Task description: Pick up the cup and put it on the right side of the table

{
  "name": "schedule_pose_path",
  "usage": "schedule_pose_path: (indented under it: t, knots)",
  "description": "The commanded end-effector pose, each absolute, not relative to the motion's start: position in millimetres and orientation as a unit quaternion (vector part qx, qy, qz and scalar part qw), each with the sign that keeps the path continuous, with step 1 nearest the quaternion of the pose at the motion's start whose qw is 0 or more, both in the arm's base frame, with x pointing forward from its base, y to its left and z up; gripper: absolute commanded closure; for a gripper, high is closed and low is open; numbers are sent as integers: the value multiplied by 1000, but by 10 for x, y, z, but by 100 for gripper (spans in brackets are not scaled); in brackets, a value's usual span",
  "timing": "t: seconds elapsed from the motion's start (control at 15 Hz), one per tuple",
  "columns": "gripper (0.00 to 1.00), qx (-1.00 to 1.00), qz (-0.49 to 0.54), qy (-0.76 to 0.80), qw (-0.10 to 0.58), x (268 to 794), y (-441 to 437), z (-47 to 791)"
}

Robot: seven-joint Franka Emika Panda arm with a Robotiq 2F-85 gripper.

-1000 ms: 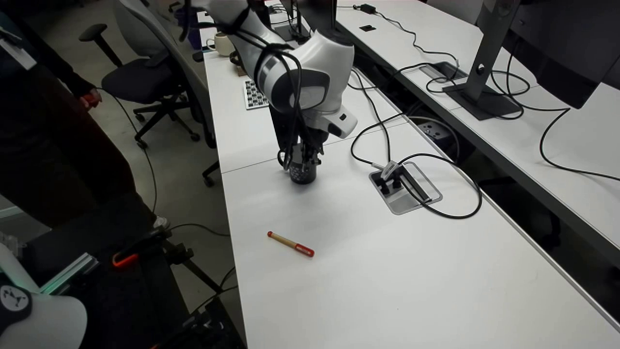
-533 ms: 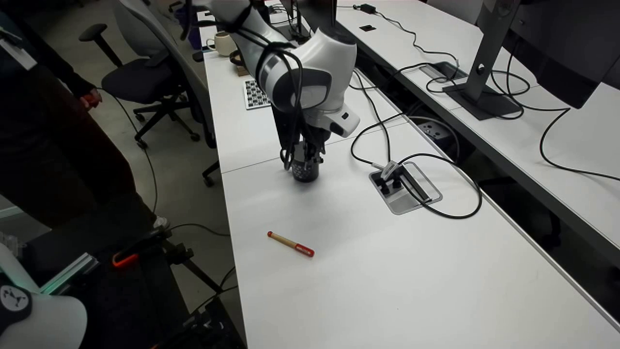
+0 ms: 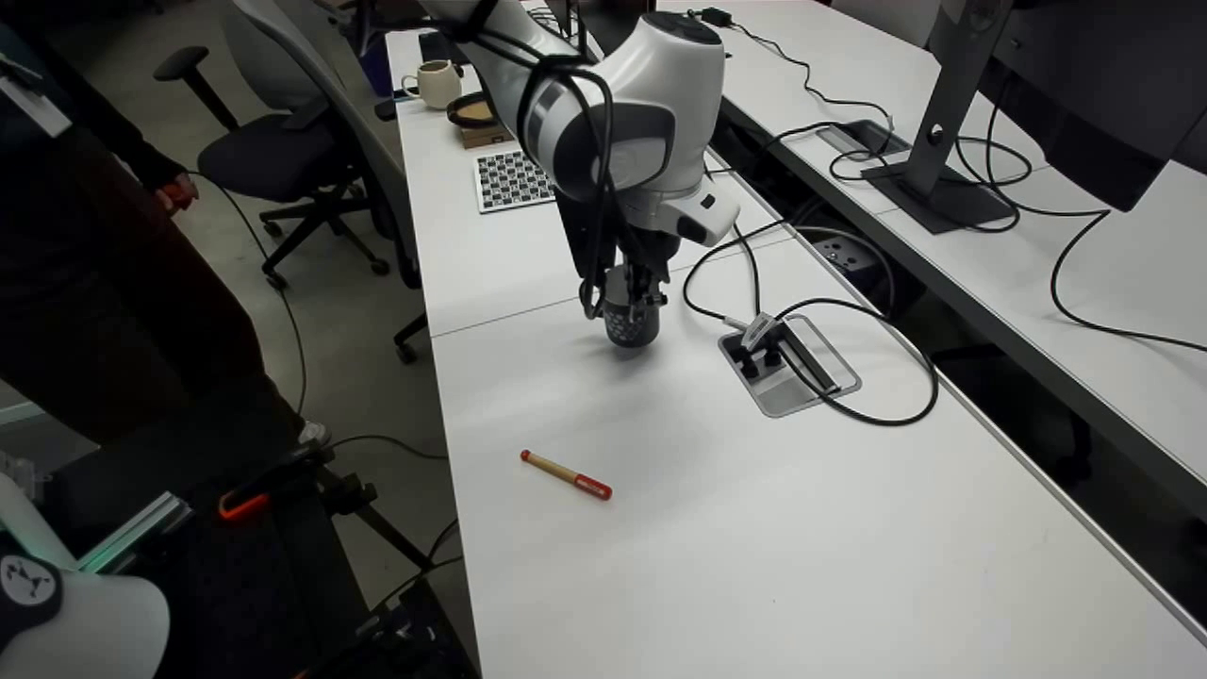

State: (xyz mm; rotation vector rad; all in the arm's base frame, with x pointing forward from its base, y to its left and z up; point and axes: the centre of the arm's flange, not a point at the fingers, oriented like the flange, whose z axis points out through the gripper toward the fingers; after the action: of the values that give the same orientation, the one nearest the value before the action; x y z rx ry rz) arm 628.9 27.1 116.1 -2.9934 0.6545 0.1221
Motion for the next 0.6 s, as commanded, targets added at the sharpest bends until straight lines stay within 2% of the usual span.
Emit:
schedule_pose_path:
  t: [0.0,0.53]
  knots:
    - [98,-975,23,221,15,6329,135,1440]
    - [98,-962,11,269,-35,6264,-335,1659]
